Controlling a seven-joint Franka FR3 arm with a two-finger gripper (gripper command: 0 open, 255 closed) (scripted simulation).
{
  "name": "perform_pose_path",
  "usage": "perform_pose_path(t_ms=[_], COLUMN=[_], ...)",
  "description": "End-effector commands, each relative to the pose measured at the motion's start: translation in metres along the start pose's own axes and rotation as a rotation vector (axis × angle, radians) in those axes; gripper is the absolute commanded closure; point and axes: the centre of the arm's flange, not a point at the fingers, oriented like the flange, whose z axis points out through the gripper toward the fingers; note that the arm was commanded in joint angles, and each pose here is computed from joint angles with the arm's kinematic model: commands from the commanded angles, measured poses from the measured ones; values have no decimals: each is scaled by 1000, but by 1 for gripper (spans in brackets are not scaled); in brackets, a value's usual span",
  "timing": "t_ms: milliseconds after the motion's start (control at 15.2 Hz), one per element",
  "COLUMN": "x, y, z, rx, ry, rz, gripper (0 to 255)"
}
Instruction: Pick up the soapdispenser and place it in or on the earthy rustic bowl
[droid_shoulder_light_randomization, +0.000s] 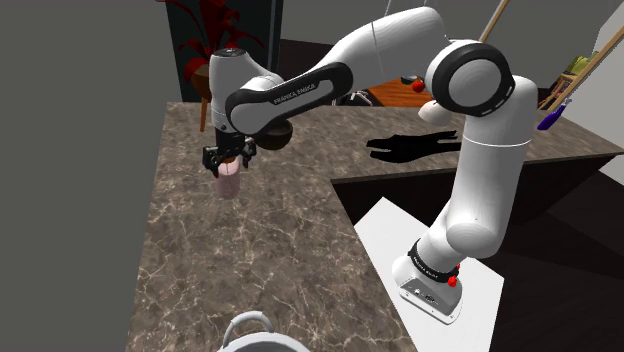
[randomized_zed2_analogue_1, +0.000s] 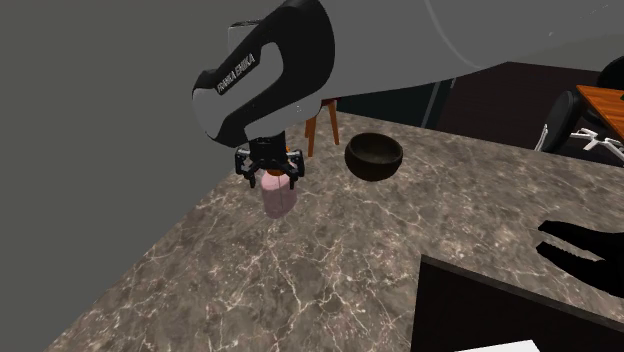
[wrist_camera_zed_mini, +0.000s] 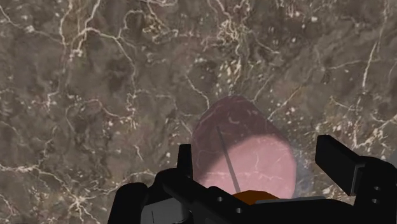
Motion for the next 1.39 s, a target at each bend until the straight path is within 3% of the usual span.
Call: perform_pose_path(t_ms=[0,330,396,990,1320], x=[0,0,0,0,0], y=[-1,-1,-1,-1,-1], z=[3,2,2,3,-24], rx=[0,0,0,0,0], ry=[0,0,0,0,0], rz=[0,0,0,0,0], gripper=[0,0,255,255,255])
